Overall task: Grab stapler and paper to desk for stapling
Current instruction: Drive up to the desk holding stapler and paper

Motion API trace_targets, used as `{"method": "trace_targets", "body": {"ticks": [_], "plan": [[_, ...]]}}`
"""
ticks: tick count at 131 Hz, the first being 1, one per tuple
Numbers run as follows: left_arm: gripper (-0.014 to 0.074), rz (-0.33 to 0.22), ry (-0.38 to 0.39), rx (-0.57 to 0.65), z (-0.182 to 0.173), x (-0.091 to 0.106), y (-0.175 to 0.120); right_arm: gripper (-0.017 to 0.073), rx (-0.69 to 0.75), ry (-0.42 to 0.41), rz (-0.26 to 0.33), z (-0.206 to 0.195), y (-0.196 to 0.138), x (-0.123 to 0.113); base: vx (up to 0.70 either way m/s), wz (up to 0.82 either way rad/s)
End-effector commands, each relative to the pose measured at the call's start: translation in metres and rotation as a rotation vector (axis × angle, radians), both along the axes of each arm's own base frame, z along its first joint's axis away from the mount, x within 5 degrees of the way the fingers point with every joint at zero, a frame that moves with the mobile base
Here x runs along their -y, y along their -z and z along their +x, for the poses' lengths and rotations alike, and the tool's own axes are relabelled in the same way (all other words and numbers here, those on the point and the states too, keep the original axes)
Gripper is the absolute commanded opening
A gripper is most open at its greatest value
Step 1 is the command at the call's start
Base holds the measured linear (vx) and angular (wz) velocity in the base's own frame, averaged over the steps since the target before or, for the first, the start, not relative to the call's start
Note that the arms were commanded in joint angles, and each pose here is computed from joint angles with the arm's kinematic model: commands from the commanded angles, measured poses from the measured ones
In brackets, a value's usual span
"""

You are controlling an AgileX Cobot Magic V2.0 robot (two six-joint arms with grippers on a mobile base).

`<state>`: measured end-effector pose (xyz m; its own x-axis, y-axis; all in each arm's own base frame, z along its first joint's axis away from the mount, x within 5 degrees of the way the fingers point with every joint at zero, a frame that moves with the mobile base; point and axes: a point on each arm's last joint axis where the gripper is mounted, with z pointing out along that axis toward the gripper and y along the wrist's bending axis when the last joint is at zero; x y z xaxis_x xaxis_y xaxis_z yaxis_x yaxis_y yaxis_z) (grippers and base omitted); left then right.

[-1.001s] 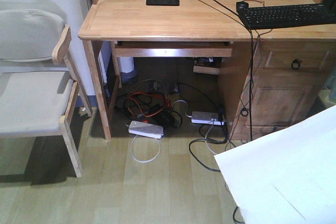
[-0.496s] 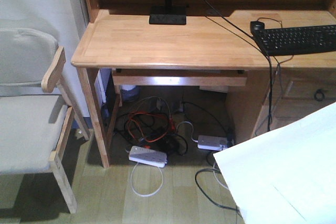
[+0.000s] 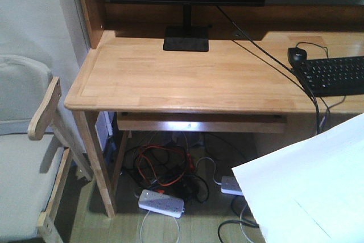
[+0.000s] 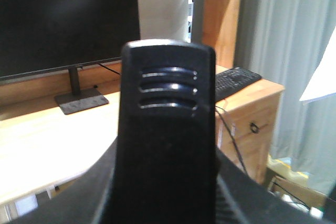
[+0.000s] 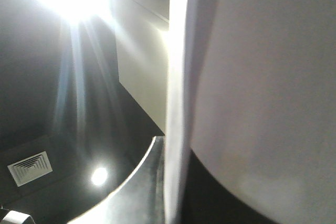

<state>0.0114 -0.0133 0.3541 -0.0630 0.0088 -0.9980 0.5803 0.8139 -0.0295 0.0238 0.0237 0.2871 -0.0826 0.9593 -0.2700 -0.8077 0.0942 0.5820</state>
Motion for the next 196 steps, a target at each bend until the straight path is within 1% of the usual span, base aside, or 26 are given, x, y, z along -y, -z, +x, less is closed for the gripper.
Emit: {"method": "trace_targets", "body": {"ticks": [1,121,196], "plan": [[-0.0006,-0.085,-0.005,0.107,-0.0007,-0.0010,-0.0193,-0.0007,0.052,-0.002,0.001,-0.0034,-0.0094,-0.0002,0.36,0.01],[-0.0006,-0.085,-0.005,0.107,-0.0007,-0.0010,-0.0193,-0.0007,0.052,-0.002,0.001,-0.0034,-0.0094,-0.0002,0.31,0.00],[-0.0006,-0.085,-0.005,0.107,-0.0007,-0.0010,-0.0193,-0.0007,0.052,-0.002,0.001,-0.0034,-0.0094,-0.0002,0.21,0.02]]}}
